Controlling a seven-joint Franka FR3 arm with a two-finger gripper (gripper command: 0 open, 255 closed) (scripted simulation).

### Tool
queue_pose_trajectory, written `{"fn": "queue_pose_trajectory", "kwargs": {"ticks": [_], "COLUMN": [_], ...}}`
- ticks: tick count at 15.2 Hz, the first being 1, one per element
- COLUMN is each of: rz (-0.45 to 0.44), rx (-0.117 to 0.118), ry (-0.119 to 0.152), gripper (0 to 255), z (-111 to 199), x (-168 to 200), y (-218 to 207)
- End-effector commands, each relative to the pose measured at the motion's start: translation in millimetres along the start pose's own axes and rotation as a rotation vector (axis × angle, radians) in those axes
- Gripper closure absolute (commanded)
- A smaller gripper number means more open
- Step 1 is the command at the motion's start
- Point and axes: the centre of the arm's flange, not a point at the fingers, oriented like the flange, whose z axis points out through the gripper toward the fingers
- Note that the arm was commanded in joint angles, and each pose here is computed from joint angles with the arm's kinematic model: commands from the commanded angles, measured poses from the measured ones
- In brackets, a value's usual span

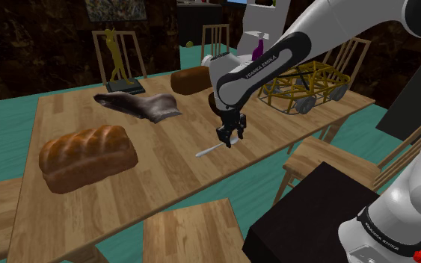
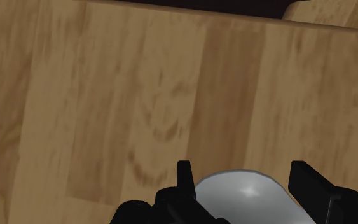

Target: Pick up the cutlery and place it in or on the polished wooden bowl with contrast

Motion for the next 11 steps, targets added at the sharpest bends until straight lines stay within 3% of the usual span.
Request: {"fn": "queue_pose_trajectory", "kwargs": {"ticks": [1,6,11], "rz": [0.0,0.0,0.0], "rx": [0.0,0.0,0.0], "ry": [0.0,0.0,0.0], "gripper": [255,255,255], "z": [0.1,0.2,-25.2], "x": [0.0,0.0,-6.2], "y": [0.0,-0.1,3.3]}}
